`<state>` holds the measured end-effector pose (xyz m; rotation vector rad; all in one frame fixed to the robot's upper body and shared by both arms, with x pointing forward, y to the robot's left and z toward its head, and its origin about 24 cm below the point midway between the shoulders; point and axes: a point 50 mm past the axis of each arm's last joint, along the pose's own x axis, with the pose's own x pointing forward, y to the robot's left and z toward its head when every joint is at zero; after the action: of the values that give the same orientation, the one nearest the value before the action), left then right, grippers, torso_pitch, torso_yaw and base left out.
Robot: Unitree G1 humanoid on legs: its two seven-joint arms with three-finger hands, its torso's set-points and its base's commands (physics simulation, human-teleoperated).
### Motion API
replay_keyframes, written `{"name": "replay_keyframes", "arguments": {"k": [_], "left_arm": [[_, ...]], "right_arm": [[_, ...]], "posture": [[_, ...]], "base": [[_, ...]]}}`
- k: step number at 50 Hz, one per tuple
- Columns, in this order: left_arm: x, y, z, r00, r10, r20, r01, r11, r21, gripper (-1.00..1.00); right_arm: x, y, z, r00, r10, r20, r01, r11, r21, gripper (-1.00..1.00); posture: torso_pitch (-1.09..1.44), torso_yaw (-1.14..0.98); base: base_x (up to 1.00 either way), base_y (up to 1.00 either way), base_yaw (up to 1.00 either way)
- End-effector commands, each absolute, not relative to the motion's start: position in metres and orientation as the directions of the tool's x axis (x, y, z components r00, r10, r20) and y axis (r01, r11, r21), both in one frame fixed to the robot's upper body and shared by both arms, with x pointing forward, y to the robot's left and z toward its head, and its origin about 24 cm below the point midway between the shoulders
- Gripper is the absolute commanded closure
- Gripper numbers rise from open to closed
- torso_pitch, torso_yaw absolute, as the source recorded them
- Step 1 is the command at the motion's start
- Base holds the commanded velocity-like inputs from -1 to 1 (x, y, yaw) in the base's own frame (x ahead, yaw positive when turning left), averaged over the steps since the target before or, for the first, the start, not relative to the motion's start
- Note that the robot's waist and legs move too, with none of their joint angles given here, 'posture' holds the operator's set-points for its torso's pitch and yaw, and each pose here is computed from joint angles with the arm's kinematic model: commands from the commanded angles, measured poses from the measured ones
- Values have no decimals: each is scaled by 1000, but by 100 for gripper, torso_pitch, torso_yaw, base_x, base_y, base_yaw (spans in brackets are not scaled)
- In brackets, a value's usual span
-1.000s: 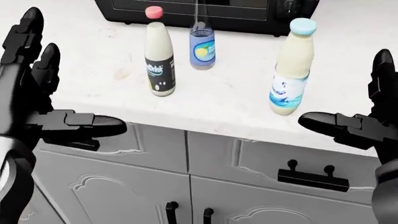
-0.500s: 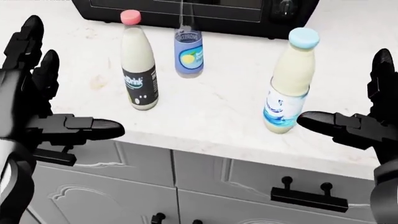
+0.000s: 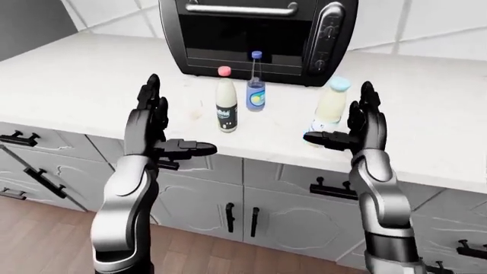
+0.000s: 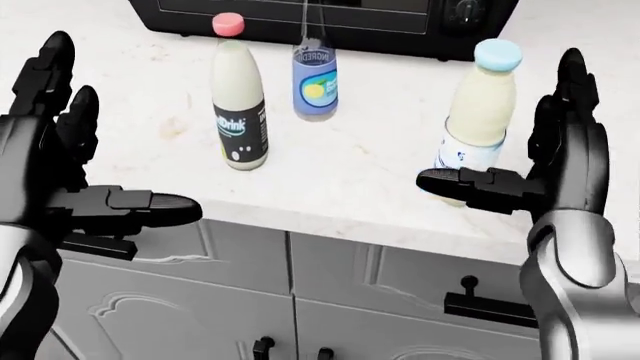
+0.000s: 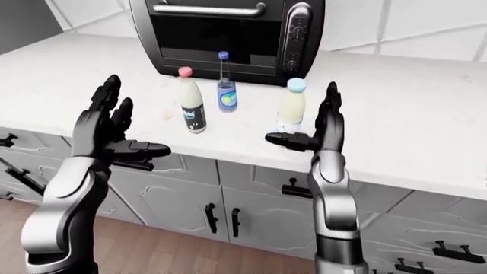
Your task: Move the drinks to the dining counter.
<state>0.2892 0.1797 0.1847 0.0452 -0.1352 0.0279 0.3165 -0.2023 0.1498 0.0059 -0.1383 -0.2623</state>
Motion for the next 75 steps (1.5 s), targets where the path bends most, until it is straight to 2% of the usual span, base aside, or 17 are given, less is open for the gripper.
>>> {"name": "replay_keyframes", "arguments": {"k": [1, 6, 7, 8, 9, 11, 21, 37, 42, 50, 75], "left_arm": [[286, 178, 204, 973, 17, 230, -29, 998, 50, -100], [287, 177, 201, 973, 14, 229, -26, 998, 50, -100], [287, 178, 200, 974, 14, 227, -26, 998, 51, -100], [287, 178, 201, 974, 16, 227, -28, 998, 50, -100], [287, 178, 201, 974, 16, 228, -28, 998, 50, -100], [287, 178, 199, 974, 16, 226, -28, 998, 49, -100], [288, 176, 197, 975, 13, 222, -25, 998, 49, -100], [314, 158, 231, 969, -15, 246, 0, 998, 61, -100], [331, 147, 230, 975, 59, 213, -68, 997, 34, -100], [337, 135, 224, 981, 66, 182, -73, 997, 30, -100], [358, 111, 214, 993, -6, 116, -5, 996, 88, -100]], "right_arm": [[318, -204, 173, 936, -264, 235, 267, 964, 18, -100], [326, -201, 174, 943, -248, 223, 251, 968, 16, -100], [326, -201, 173, 944, -247, 219, 250, 968, 13, -91], [327, -199, 171, 946, -242, 216, 245, 969, 10, 61], [328, -199, 170, 948, -237, 214, 241, 970, 7, 69], [327, -197, 170, 951, -222, 214, 227, 974, 3, 100], [327, -188, 184, 954, -184, 237, 194, 981, -17, 100], [290, -205, 243, 920, -199, 339, 204, 979, 20, 100], [283, -209, 256, 908, -201, 367, 207, 978, 24, 100], [273, -209, 264, 900, -195, 390, 202, 979, 22, 100], [276, -208, 263, 900, -190, 394, 192, 981, 34, 100]], "posture": [[0, 0], [0, 0], [0, 0], [0, 0], [0, 0], [0, 0], [0, 0], [0, 0], [0, 0], [0, 0], [0, 0]], "base": [[0, 0, 0], [0, 0, 0], [0, 0, 0], [0, 0, 0], [0, 0, 0], [0, 0, 0], [0, 0, 0], [0, 0, 0], [0, 0, 0], [0, 0, 0], [0, 0, 0]]}}
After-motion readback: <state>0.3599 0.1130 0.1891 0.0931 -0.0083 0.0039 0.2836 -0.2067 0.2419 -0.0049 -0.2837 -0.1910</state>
